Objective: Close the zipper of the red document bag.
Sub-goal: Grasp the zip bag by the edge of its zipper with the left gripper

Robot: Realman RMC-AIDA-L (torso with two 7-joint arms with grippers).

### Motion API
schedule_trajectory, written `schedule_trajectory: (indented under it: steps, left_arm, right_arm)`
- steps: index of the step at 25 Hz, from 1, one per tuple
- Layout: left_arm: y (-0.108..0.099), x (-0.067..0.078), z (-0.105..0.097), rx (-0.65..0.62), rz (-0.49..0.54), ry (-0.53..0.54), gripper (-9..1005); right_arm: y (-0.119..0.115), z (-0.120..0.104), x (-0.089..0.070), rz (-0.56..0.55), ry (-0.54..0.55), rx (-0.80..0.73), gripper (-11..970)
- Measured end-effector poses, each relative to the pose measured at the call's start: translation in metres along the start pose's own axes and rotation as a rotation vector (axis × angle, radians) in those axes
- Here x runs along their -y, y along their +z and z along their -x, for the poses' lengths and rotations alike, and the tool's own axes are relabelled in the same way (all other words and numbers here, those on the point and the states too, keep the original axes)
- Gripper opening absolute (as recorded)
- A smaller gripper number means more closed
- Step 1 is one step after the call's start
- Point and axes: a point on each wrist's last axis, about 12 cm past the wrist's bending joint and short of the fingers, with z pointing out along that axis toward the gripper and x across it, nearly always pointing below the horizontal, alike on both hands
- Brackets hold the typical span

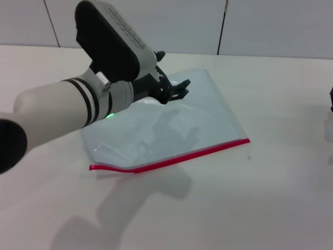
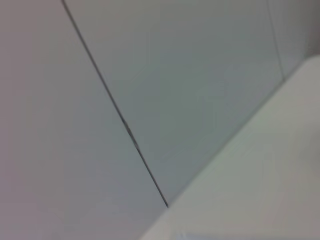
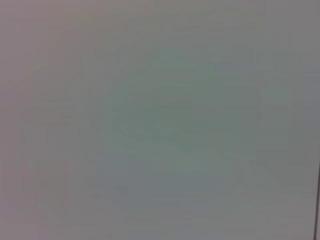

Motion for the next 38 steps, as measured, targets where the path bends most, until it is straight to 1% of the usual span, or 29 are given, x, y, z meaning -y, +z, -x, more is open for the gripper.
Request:
schedule_trajectory:
  steps: [9,14,17,20,25,32,38]
  left_arm:
    - [-0.008,0.002,-0.003,-0.226,-0.084,0.143,782]
    - [-0.013,0.000,0.005,-0.345,-0.089,0.209,771]
    - [-0.016,-0.001,0.008,-0.401,-0.088,0.225,764]
    - [-0.019,0.002,0.012,-0.450,-0.115,0.237,757]
    - [-0.022,0.010,0.017,-0.539,-0.178,0.279,746]
    - [-0.026,0.014,0.023,-0.673,-0.239,0.324,729]
    - [-0.028,0.017,0.023,-0.733,-0.268,0.341,716]
  right_arm:
    - [0.002,0.002,-0.001,0.002,-0.001,0.004,512]
    - [0.002,0.001,-0.001,0.006,-0.001,-0.007,511]
    - [0.003,0.001,-0.001,0.008,-0.001,-0.007,511]
    - [0.003,0.002,-0.001,0.008,-0.002,-0.006,511]
    - [0.004,0.002,-0.002,0.010,-0.002,-0.007,512]
    - [0.004,0.002,-0.002,0.013,-0.003,-0.008,511]
    - [0.005,0.003,-0.003,0.014,-0.005,-0.006,511]
